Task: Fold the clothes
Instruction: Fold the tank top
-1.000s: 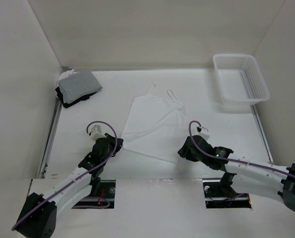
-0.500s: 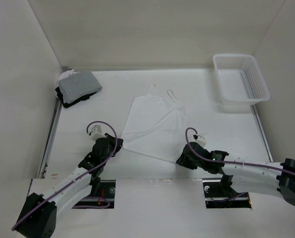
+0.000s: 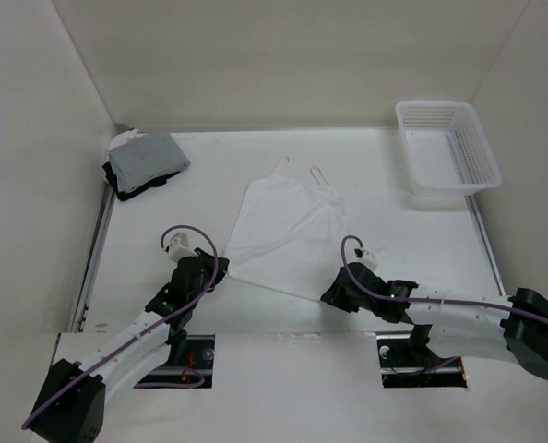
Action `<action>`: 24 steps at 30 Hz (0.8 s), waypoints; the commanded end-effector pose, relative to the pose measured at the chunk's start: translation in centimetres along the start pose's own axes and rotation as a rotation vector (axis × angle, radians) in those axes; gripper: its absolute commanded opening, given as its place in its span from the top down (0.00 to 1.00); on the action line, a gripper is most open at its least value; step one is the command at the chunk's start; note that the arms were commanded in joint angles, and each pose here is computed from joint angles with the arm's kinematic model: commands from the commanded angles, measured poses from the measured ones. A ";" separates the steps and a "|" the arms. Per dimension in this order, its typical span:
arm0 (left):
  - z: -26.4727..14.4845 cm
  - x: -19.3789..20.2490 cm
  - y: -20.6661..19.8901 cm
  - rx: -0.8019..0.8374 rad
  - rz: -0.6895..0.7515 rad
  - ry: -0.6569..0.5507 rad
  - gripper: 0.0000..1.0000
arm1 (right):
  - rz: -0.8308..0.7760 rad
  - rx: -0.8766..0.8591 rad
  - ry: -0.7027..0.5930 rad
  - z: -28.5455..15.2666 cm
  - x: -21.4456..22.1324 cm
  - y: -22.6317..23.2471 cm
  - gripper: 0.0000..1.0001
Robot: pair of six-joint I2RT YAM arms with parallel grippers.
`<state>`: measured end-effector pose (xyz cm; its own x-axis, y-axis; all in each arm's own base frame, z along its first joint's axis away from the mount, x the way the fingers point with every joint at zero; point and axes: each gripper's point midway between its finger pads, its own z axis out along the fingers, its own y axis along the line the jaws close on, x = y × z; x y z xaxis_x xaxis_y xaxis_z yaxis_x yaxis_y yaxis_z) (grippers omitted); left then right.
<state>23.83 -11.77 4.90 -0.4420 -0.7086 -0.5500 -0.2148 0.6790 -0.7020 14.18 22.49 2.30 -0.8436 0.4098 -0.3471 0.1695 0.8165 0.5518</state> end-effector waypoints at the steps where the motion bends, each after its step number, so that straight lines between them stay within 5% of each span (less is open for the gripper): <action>1: -0.1 -0.7 -1.0 0.031 -0.004 -0.025 0.92 | 0.023 -0.001 -0.016 0.8 0.0 -0.4 0.76; 6: -0.3 -0.4 -0.8 0.031 -0.003 -0.008 0.93 | 0.031 0.003 -0.048 0.3 -0.1 -1.1 0.90; 15: -3.6 -1.2 -0.9 0.025 -0.016 -0.006 0.99 | -0.035 -0.038 0.013 -5.1 1.5 -1.0 0.92; 24: -4.0 -8.1 -8.6 0.136 0.024 -0.184 0.97 | -0.088 -0.132 -0.236 -6.9 -8.0 3.6 0.92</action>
<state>22.90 -10.71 12.08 -0.3771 -0.7159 -0.5876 -0.1647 0.6762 -0.7181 14.78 19.43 8.97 -0.7753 0.4569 -0.4360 0.1087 0.7766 0.6205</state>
